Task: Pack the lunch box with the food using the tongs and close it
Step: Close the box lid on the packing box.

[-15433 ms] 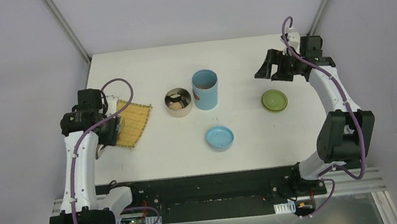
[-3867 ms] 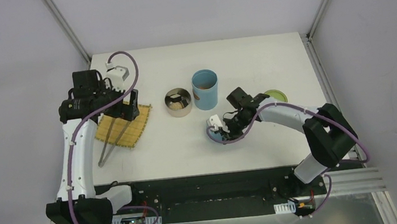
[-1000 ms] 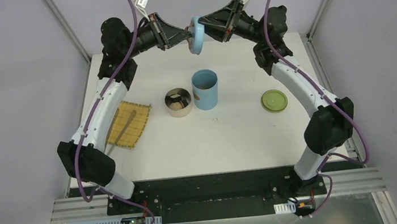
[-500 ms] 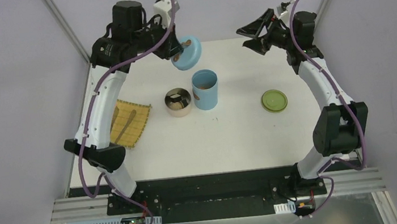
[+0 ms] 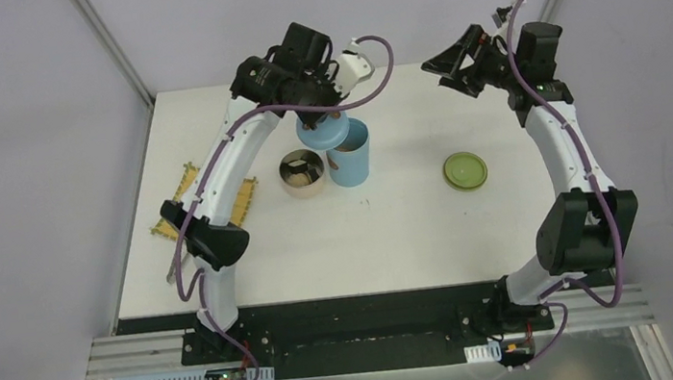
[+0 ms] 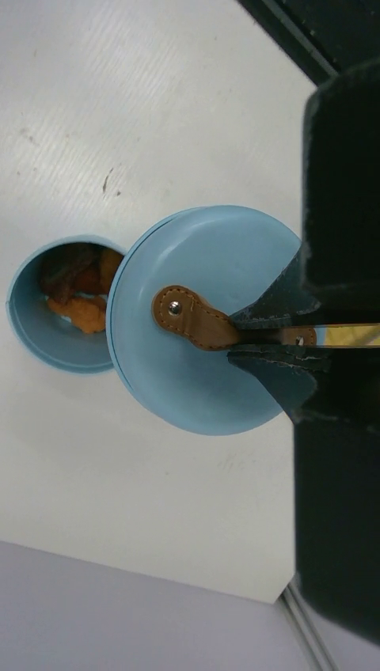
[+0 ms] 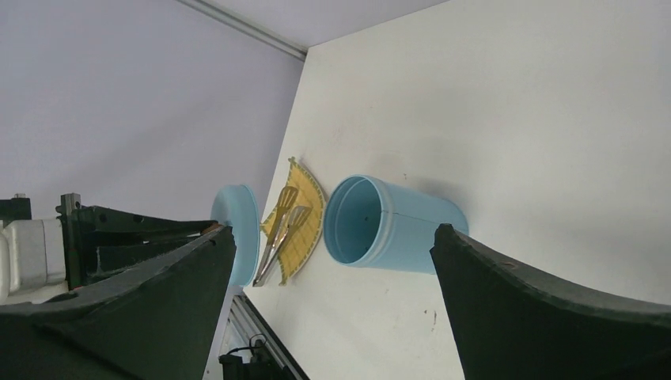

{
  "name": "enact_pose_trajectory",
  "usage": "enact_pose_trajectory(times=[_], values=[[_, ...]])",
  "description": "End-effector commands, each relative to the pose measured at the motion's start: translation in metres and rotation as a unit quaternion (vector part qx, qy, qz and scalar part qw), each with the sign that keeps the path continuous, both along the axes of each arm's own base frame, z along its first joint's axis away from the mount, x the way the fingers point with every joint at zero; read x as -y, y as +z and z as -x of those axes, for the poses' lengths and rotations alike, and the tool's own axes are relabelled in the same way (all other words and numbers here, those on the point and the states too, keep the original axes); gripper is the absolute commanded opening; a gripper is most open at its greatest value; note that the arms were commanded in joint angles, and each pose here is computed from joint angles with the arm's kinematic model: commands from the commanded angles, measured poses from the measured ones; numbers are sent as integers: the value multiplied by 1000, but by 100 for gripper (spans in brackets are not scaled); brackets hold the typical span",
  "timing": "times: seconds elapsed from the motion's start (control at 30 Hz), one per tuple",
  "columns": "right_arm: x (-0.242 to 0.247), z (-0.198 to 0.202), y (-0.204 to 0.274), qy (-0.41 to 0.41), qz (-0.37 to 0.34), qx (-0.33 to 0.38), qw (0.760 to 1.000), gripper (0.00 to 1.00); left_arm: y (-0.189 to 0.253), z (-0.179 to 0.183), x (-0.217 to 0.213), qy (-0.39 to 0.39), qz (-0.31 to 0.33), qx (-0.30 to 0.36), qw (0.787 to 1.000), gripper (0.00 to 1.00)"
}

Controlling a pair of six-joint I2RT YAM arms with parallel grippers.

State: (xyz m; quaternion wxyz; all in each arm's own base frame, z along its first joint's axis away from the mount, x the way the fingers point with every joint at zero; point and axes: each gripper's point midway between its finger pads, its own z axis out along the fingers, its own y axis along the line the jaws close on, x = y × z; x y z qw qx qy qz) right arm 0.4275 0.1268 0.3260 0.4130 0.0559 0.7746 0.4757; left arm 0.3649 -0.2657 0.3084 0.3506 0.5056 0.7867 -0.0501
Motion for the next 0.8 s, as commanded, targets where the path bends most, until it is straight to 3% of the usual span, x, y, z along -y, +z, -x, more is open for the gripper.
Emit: enact_pose_trajectory(times=[0.0, 0.3, 0.77], values=[[7, 6, 2, 8, 13, 19, 1000, 100, 5, -18, 1, -14, -29, 38, 999, 0], [10, 7, -7, 4, 14, 10, 1000, 100, -8, -48, 47, -27, 41, 50, 998, 0], [14, 8, -9, 2, 15, 11, 1000, 100, -62, -68, 61, -14, 27, 9, 1000, 0]])
